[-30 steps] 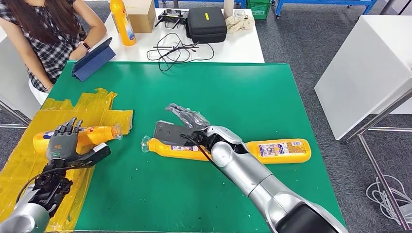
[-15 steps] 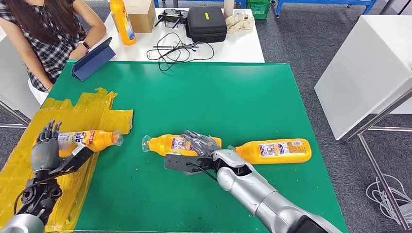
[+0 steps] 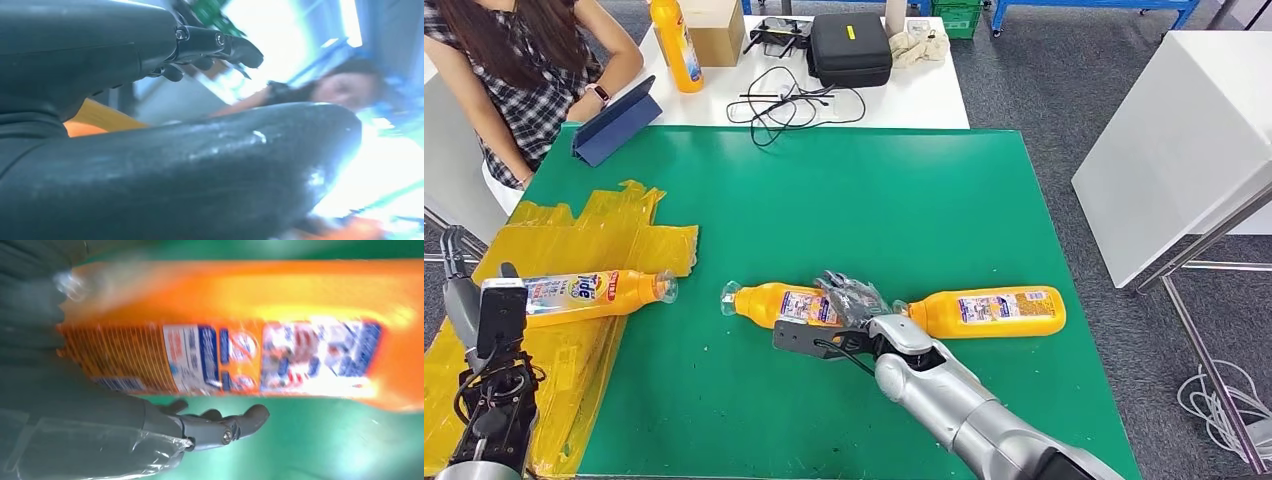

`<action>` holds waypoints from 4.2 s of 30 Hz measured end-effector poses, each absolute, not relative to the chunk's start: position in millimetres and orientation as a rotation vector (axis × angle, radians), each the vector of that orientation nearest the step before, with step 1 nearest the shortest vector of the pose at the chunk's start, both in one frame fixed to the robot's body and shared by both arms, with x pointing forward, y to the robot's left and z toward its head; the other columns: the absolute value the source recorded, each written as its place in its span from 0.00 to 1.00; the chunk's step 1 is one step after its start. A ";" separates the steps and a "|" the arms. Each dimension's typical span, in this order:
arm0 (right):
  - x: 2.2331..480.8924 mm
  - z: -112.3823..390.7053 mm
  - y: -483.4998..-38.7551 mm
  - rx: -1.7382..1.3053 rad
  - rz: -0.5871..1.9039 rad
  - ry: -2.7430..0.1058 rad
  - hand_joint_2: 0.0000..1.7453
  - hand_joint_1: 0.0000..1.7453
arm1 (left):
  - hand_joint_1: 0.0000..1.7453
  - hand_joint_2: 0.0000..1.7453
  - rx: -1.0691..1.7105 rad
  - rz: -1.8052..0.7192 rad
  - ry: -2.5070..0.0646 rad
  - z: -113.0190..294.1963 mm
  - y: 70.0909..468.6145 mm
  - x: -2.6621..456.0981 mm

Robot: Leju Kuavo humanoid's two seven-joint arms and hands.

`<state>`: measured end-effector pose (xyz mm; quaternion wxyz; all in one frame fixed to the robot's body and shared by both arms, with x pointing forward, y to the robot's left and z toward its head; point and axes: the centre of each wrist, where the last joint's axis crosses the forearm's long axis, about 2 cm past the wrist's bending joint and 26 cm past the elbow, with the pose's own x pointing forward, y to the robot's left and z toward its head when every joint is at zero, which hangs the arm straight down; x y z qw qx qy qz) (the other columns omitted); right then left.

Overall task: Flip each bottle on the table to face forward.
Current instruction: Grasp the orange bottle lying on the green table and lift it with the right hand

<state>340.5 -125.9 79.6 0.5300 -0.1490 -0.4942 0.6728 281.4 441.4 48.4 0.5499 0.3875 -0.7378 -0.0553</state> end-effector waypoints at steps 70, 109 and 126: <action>352.1 134.0 -61.2 0.191 0.951 -1.602 1.00 1.00 | 0.00 1.00 -0.455 0.209 -1.605 57.8 305.7 315.6; 338.5 133.0 -28.1 0.150 1.233 -1.418 1.00 1.00 | 0.00 1.00 -0.730 0.096 -1.614 86.2 253.6 301.3; 330.0 144.5 -10.9 0.096 1.349 -1.417 1.00 1.00 | 0.00 1.00 -0.542 -0.115 -1.596 85.7 243.0 308.1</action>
